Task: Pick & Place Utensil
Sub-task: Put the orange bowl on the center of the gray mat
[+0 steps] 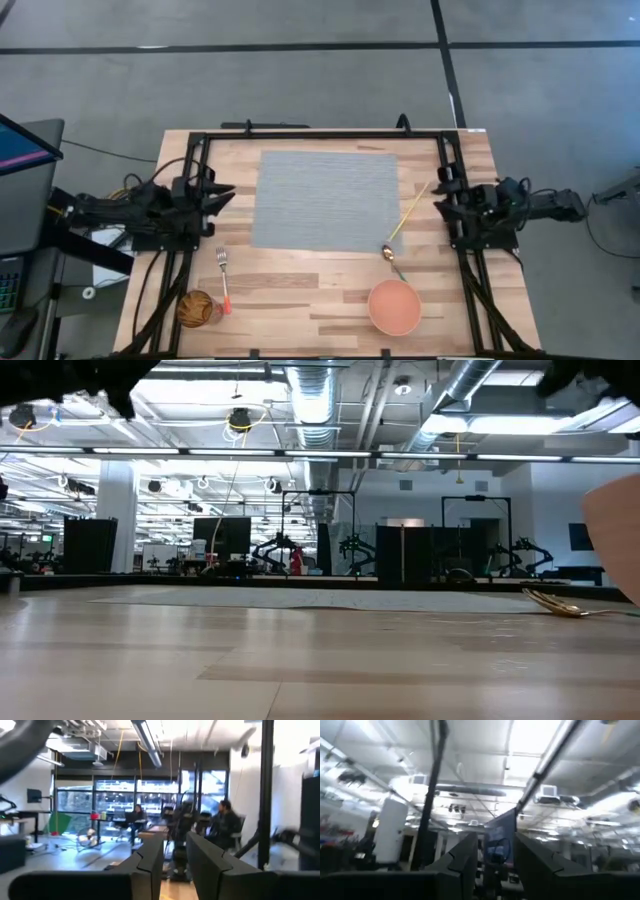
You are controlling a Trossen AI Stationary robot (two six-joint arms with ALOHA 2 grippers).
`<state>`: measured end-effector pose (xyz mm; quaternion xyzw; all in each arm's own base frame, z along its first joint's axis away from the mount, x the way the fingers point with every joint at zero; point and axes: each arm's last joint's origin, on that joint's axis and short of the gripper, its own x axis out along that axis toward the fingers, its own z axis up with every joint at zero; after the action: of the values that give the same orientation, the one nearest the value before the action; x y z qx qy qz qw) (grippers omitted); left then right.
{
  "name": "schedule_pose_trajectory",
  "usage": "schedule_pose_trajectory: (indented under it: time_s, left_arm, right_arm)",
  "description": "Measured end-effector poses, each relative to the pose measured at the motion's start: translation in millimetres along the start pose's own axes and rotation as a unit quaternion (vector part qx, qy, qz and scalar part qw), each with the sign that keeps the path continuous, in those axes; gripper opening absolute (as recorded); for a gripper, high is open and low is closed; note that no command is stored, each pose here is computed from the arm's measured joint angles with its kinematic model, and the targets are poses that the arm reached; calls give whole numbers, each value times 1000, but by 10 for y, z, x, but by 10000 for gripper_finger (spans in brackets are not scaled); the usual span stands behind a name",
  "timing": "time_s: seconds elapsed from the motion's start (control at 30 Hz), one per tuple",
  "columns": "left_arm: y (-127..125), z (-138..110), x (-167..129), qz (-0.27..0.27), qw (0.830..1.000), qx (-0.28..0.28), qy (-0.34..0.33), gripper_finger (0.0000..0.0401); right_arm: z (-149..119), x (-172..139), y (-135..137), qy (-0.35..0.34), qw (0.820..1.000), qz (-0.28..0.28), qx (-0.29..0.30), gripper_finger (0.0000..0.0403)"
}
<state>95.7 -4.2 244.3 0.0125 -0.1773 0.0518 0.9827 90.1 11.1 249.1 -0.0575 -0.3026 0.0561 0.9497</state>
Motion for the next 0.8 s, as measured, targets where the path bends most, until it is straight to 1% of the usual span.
schedule_pose_trajectory:
  time_s: [0.1,0.17,0.23,0.27,0.33,0.4,0.43,0.5,0.57,0.63,0.8]
  left_arm:
    - [-34,136,227,-4,999,44,31,72]
    - [-64,208,424,-4,996,76,56,68]
    - [-83,257,624,20,992,90,81,69]
    - [-89,278,719,37,991,94,93,71]
    - [-95,297,867,71,985,105,119,79]
    - [-103,259,977,92,974,130,160,87]
    - [-107,219,1008,98,969,140,181,93]
    - [-117,129,1053,103,961,152,209,104]
    - [-128,63,1083,101,957,156,223,119]
    - [-135,22,1102,99,955,158,231,134]
    - [-102,25,1105,109,954,160,231,166]
  right_arm:
    - [98,298,5,50,999,21,6,118]
    - [136,553,17,109,993,37,22,118]
    - [181,804,38,183,981,51,39,118]
    - [222,916,42,217,974,47,46,118]
    - [329,1107,37,290,955,15,55,118]
    - [389,1245,39,373,926,-22,58,118]
    - [386,1296,49,416,906,-37,63,118]
    - [358,1370,74,485,867,-65,93,118]
    - [264,1414,151,540,827,-73,137,120]
    - [154,1434,259,580,791,-67,182,128]
    - [-114,1476,524,641,716,-57,271,169]
